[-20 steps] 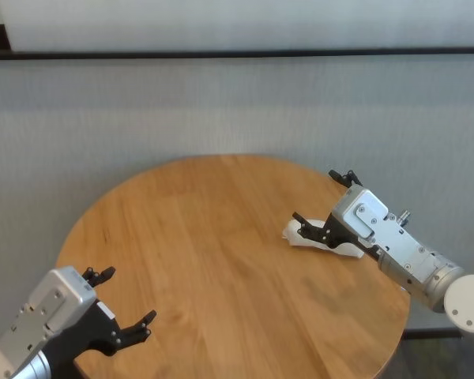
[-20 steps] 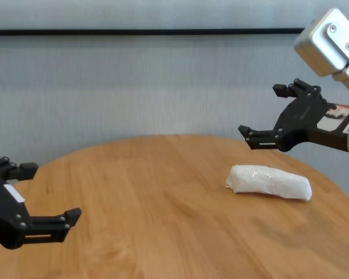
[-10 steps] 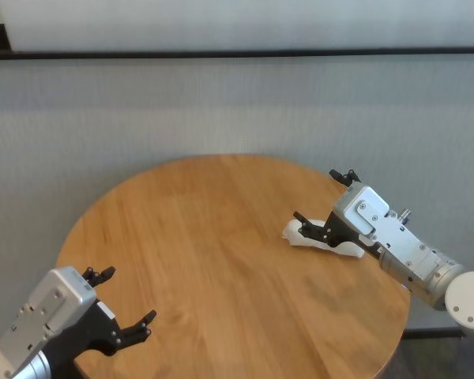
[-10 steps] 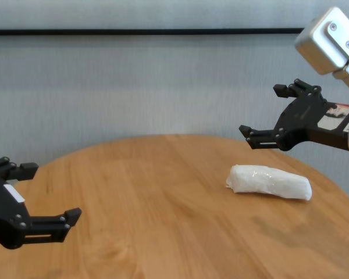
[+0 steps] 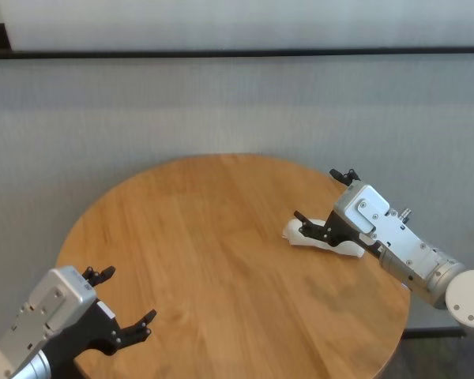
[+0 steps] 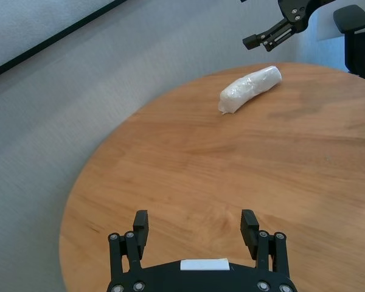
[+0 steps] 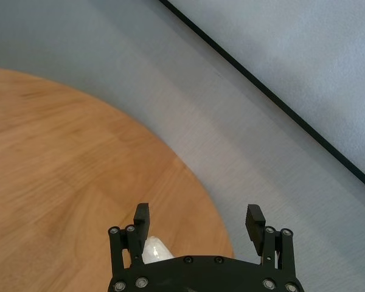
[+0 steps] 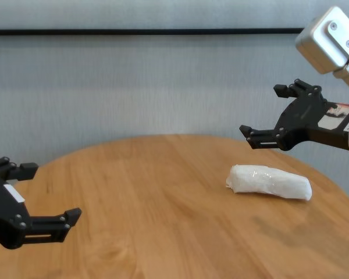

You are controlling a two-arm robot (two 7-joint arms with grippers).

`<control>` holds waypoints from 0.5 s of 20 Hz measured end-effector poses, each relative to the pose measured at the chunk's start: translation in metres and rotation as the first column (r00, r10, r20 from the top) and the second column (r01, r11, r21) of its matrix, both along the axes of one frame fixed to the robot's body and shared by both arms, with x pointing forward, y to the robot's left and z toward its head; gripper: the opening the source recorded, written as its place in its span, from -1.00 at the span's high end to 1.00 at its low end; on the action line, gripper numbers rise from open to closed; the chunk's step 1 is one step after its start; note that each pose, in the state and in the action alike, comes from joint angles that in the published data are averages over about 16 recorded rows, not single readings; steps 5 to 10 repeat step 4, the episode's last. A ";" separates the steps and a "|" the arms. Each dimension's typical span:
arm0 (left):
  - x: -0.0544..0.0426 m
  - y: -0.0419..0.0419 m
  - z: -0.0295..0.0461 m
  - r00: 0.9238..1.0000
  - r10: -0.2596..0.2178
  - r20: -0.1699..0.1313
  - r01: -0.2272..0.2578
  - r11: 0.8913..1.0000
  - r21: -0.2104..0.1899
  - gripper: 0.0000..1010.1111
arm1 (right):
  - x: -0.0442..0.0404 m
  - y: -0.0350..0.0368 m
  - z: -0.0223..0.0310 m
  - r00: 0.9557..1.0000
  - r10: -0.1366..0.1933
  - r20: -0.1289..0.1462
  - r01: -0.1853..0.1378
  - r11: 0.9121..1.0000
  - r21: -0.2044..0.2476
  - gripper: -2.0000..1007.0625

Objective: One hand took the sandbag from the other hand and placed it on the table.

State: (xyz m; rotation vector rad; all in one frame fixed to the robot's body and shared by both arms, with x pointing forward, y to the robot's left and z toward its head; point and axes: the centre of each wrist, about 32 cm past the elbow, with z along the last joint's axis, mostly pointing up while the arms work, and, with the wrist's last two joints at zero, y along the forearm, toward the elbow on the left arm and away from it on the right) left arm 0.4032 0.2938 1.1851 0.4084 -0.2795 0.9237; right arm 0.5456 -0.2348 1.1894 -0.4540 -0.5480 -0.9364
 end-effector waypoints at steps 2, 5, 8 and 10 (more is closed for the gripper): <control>0.0000 0.0000 0.0000 1.000 0.000 0.000 0.000 1.000 0.000 -0.98 | 0.0001 -0.0001 0.0001 1.000 0.000 0.000 0.000 1.000 0.000 -1.00; 0.0000 0.0000 0.0000 1.000 0.000 0.000 0.000 1.000 0.000 -0.98 | 0.0001 -0.0001 0.0001 1.000 0.000 -0.001 0.000 1.000 0.000 -1.00; 0.0000 0.0000 0.0000 1.000 0.000 0.000 0.000 1.000 0.000 -0.98 | 0.0001 -0.0001 0.0001 1.000 0.000 -0.001 0.000 1.000 0.000 -1.00; 0.0000 0.0000 0.0000 1.000 0.000 0.000 0.000 1.000 0.000 -0.98 | 0.0001 -0.0001 0.0001 1.000 0.000 -0.001 0.000 1.000 0.000 -1.00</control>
